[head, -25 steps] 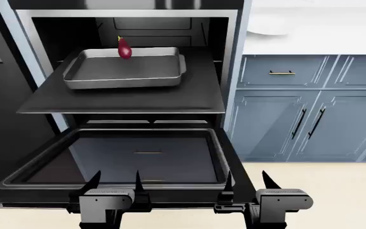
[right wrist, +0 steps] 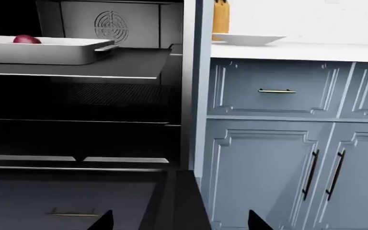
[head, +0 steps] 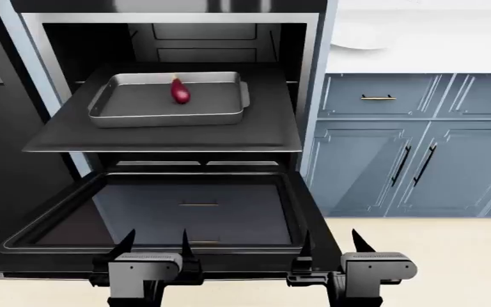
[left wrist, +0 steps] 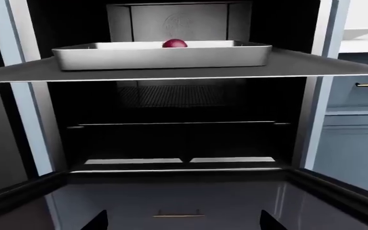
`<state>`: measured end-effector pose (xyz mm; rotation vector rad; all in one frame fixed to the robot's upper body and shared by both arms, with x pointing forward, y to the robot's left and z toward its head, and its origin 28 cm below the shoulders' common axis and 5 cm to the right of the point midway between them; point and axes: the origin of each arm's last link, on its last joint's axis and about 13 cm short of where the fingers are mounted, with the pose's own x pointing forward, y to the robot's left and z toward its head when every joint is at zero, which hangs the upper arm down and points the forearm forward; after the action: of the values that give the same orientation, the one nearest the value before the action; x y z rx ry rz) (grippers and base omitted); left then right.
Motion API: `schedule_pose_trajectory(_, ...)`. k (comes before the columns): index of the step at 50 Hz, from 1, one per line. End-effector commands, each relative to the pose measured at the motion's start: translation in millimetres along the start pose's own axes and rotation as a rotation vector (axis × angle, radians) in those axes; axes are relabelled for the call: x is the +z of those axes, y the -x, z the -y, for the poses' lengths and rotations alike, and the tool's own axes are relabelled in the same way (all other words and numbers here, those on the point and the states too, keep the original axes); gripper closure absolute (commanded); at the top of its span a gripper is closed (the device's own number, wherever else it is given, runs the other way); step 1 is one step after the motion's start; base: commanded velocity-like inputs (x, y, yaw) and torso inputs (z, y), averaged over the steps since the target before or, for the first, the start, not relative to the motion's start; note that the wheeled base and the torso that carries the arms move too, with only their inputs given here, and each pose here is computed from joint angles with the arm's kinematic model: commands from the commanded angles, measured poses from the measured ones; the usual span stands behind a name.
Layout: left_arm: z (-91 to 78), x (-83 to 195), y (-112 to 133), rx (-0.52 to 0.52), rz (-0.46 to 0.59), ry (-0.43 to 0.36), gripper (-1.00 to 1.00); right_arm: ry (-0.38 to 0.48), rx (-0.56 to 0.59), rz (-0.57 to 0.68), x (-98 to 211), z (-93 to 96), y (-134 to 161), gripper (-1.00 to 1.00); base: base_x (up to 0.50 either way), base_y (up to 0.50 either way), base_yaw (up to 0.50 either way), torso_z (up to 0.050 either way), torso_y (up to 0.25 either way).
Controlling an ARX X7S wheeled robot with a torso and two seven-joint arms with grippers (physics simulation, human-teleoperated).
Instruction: Pick the eggplant from the top rack in the oven and place it on the plate on the counter.
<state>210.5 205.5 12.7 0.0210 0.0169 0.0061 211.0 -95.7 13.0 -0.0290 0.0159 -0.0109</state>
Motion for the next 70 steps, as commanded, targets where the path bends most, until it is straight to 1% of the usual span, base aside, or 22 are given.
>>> schedule_pose_trajectory(1,-0.2,7.0,0.0,0.005,0.0,-0.031,-1.0,0.041,0.005,0.003,4.9,-1.0,0.8,-1.0,0.0,0.0,0.0,0.0,0.0)
schedule_pose_trajectory(3,-0.1,14.7,0.5,-0.007,0.054,-0.055,-1.0,0.06,0.018,0.02,9.0,-2.0,0.9,-1.0,0.0,0.0,0.0,0.0,0.0)
schedule_pose_trajectory(5,-1.2,36.1,-1.7,0.009,0.099,-0.02,-1.0,0.055,-0.001,0.037,18.9,0.2,-1.7,-1.0,0.0,0.0,0.0,0.0,0.0)
schedule_pose_trajectory(6,-1.7,42.2,-2.6,0.017,0.113,-0.022,-1.0,0.057,-0.008,0.038,21.3,0.8,-2.5,-1.0,0.0,0.0,0.0,0.0,0.0)
schedule_pose_trajectory(9,-6.6,79.8,-11.5,0.052,0.184,0.003,-1.0,0.033,-0.026,0.079,42.5,4.5,-5.6,-1.0,0.0,0.0,0.0,0.0,0.0)
schedule_pose_trajectory(10,-8.3,93.1,-15.0,0.058,0.208,0.02,-1.0,0.066,-0.008,0.102,54.2,5.2,-7.5,-1.0,0.0,0.0,0.0,0.0,0.0)
schedule_pose_trajectory(12,-11.1,115.0,-20.7,0.081,0.251,0.014,-1.0,0.085,-0.002,0.158,75.7,6.6,-10.0,-1.0,0.0,0.0,0.0,0.0,0.0)
schedule_pose_trajectory(14,-12.6,131.5,-23.8,0.099,0.276,0.012,-1.0,0.083,-0.016,0.213,101.6,9.5,-13.1,-1.0,0.0,0.0,0.0,0.0,0.0)
schedule_pose_trajectory(15,-13.5,145.2,-24.8,0.102,0.302,0.026,-1.0,0.073,-0.016,0.225,108.7,10.4,-13.8,-1.0,0.0,0.0,0.0,0.0,0.0)
schedule_pose_trajectory(16,-14.3,161.8,-25.2,0.111,0.342,0.01,-1.0,0.07,-0.028,0.266,126.6,12.5,-15.3,-1.0,0.0,0.0,0.0,0.0,0.0)
schedule_pose_trajectory(18,-14.9,178.5,-24.7,0.117,0.365,0.015,-1.0,0.074,-0.025,0.305,146.9,13.2,-14.5,-1.0,0.0,0.0,0.0,0.0,0.0)
schedule_pose_trajectory(21,-16.2,218.2,-21.5,0.123,0.453,0.004,-1.0,0.081,-0.009,0.41,194.6,15.8,-10.2,-1.0,0.0,0.0,0.0,0.0,0.0)
schedule_pose_trajectory(22,-16.4,223.4,-20.9,0.125,0.464,-0.001,-1.0,0.076,-0.004,0.424,200.7,16.1,-9.5,-1.0,0.0,0.0,0.0,0.0,0.0)
schedule_pose_trajectory(25,-17.9,256.2,-16.6,0.129,0.532,-0.002,-1.0,0.102,-0.001,0.516,242.3,18.5,-5.8,-1.0,0.0,0.0,0.0,0.0,0.0)
schedule_pose_trajectory(29,-19.3,282.8,-10.4,0.133,0.581,-0.009,-1.0,0.125,0.013,0.593,273.6,19.3,0.0,-1.0,0.0,0.0,0.0,0.0,0.0)
schedule_pose_trajectory(33,-20.9,304.1,-2.1,0.135,0.626,-0.006,-1.0,0.128,0.021,0.637,293.1,19.1,4.8,-1.0,0.0,0.0,0.0,0.0,0.0)
schedule_pose_trajectory(39,-19.9,321.1,4.8,0.119,0.676,-0.014,-1.0,0.109,0.038,0.677,308.9,17.9,8.8,-1.0,0.0,0.0,0.0,0.0,0.0)
schedule_pose_trajectory(43,-20.3,324.0,5.4,0.121,0.685,-0.02,-1.0,0.103,0.039,0.698,316.5,19.9,11.5,-1.0,0.0,0.0,0.0,0.0,0.0)
schedule_pose_trajectory(48,-20.8,323.6,5.7,0.123,0.687,-0.017,-1.0,0.078,0.02,0.683,315.1,22.2,9.7,-1.0,0.06,-0.03,0.0,0.0,0.0)
schedule_pose_trajectory(49,-20.5,324.6,6.4,0.121,0.686,-0.011,-1.0,0.059,0.031,0.682,313.6,22.4,9.7,-1.0,0.44,-0.31,0.0,0.0,0.0)
schedule_pose_trajectory(54,-19.6,324.5,8.8,0.113,0.696,0.006,-1.0,0.045,0.037,0.681,310.5,21.5,10.0,-1.0,0.44,-0.31,0.0,0.0,0.0)
schedule_pose_trajectory(70,-15.8,323.5,10.7,0.088,0.69,0.019,-1.0,0.039,0.054,0.684,309.2,20.5,11.3,-1.0,0.44,-0.31,0.0,0.0,0.0)
